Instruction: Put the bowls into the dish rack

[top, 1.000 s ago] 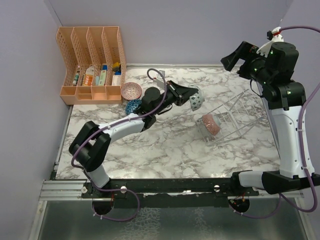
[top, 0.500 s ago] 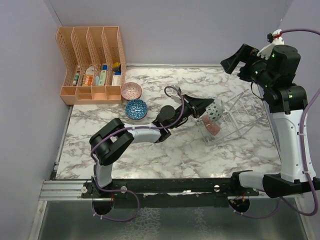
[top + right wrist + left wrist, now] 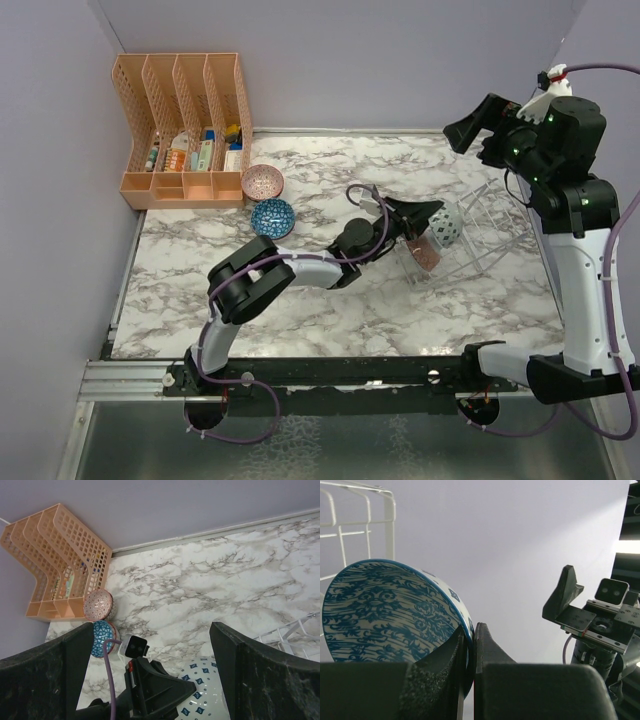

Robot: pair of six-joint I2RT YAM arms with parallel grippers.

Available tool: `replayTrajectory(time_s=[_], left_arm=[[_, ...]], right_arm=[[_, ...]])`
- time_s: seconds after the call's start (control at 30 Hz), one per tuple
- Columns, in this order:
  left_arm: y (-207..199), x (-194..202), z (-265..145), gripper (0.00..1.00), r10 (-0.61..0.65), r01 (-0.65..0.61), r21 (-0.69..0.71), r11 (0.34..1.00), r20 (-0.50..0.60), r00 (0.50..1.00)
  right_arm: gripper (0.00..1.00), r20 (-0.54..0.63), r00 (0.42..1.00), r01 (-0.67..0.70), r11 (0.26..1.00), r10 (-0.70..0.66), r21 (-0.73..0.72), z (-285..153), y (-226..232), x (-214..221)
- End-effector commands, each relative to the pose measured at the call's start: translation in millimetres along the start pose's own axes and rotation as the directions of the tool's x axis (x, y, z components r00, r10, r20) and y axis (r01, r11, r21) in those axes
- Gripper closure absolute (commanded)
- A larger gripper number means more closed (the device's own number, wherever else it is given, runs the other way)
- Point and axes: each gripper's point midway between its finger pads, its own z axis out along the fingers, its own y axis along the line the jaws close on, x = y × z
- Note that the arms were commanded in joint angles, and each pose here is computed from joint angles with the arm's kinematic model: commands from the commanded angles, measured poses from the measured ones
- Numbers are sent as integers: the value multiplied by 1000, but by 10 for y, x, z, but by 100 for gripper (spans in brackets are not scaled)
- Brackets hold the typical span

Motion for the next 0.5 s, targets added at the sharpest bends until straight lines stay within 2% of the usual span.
replayTrajectory(time_s=[0.0, 0.47], left_arm=[[-206, 74, 48, 100, -62, 62, 99, 993, 4, 998], [82, -20, 115, 100, -66, 64, 47, 997, 38, 997]], right_arm=[[1, 38, 999, 31, 1000, -31, 2, -82, -7, -75], [1, 22, 999, 42, 999, -42, -14, -73, 7, -25]])
